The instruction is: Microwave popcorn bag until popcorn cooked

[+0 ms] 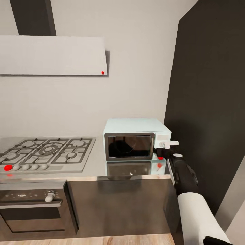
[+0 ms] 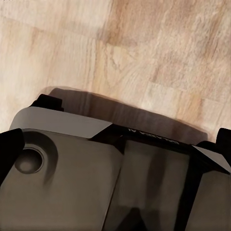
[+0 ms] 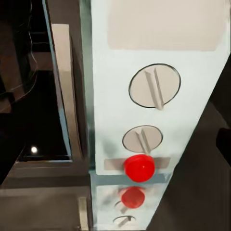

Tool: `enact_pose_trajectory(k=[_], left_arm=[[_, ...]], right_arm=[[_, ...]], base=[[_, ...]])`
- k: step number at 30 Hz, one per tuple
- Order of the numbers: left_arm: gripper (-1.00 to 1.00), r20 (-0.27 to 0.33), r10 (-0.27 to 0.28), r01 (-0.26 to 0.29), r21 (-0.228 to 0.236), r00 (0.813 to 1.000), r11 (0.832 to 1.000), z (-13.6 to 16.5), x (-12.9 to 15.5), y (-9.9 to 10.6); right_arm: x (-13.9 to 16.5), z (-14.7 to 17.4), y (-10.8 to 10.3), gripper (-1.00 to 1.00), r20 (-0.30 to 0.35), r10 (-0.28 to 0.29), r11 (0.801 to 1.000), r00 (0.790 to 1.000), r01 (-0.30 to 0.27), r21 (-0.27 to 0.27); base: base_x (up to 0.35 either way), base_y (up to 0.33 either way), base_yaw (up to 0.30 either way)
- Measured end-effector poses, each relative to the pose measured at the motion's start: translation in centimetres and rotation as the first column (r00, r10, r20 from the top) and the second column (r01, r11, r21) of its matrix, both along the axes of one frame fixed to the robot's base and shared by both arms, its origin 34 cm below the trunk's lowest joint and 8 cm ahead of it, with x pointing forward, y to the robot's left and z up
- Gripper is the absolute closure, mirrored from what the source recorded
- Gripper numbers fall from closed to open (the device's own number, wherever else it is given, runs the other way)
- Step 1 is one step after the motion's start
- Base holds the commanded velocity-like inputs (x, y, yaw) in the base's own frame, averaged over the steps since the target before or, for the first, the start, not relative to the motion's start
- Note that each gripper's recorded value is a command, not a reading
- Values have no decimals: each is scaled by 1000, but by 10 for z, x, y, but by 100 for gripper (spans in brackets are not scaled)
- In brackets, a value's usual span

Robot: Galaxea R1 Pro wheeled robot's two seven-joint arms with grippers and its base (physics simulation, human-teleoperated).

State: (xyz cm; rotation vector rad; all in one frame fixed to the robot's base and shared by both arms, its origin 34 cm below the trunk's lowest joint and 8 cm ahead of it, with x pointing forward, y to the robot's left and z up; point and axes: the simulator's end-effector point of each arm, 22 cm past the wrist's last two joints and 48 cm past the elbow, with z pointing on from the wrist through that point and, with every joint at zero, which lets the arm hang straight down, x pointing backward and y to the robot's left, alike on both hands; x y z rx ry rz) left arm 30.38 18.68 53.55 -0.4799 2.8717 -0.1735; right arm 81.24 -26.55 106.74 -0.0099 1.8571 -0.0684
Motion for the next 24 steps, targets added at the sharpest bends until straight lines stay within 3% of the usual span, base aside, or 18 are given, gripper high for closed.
enact_pose_trajectory(k=[5,24], left_arm=[[-100,0,2,-2,0,1000,1000,0,0,0],[-100,2,1,-1,0,1000,1000,0,1,0]], right_arm=[[2,-3,4,-100,16,-5,998,1000,4,69],[-3,-72,12,-100,-127,25,997,992,-15,80]], base=[[0,0,0],[0,0,0]])
